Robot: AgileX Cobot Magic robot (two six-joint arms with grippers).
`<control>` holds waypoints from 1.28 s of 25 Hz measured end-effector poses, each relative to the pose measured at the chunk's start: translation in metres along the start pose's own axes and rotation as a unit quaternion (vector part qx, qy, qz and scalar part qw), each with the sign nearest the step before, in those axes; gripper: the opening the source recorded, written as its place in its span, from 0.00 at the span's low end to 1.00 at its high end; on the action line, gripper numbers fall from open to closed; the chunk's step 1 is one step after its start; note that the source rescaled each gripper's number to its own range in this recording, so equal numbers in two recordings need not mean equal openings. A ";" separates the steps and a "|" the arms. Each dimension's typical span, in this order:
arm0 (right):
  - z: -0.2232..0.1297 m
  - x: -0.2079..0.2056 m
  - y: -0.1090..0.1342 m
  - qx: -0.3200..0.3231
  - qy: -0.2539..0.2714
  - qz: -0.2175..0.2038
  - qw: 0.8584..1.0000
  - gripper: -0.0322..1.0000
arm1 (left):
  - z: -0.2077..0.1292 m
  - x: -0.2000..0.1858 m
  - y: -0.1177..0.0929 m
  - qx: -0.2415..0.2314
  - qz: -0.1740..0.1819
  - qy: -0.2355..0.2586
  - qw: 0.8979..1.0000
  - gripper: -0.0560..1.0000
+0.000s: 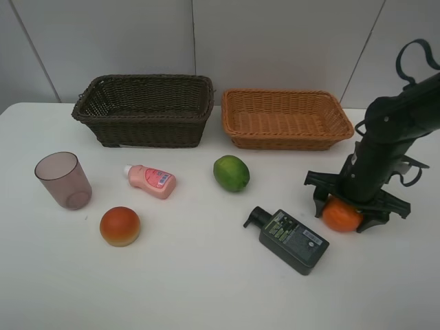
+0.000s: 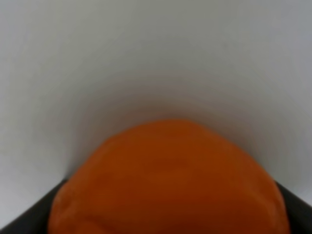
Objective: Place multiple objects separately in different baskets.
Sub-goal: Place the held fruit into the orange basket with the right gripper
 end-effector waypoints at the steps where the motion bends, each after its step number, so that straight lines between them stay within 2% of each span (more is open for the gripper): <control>1: 0.001 -0.002 0.001 -0.006 0.002 -0.004 1.000 0.23 | 0.000 0.000 0.000 0.000 0.000 0.000 1.000 1.00; 5: 0.005 -0.024 0.015 -0.089 -0.006 0.000 0.996 0.23 | 0.000 0.000 0.000 0.000 0.000 0.000 1.000 1.00; 9: 0.011 -0.051 0.031 -0.198 -0.002 0.000 0.980 0.23 | 0.000 0.000 0.000 0.000 0.000 0.000 1.000 1.00; 12: 0.019 -0.071 0.046 -0.236 -0.012 0.010 0.972 0.23 | 0.000 0.000 0.000 0.000 0.000 0.000 1.000 1.00; 18: 0.043 -0.097 0.084 -0.258 -0.034 0.028 0.965 0.23 | 0.000 0.000 0.000 0.000 0.000 0.000 1.000 1.00; 23: 0.066 -0.113 0.122 -0.258 -0.070 0.059 0.962 0.23 | 0.000 0.000 0.000 0.000 0.000 0.000 1.000 1.00; 32: 0.098 -0.120 0.166 -0.257 -0.137 0.100 0.951 0.23 | 0.000 0.000 0.000 0.000 0.000 0.000 1.000 1.00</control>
Point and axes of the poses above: a point on each arm's last joint axis where the gripper is mounted, x pointing out along that axis toward the gripper, y along the wrist's bending axis when the last joint is at zero, z = x × y, the point moved 2 cm from there along x, pointing out along that axis toward the gripper, and after that the axes turned 14 degrees about x, right-handed, at the moved point
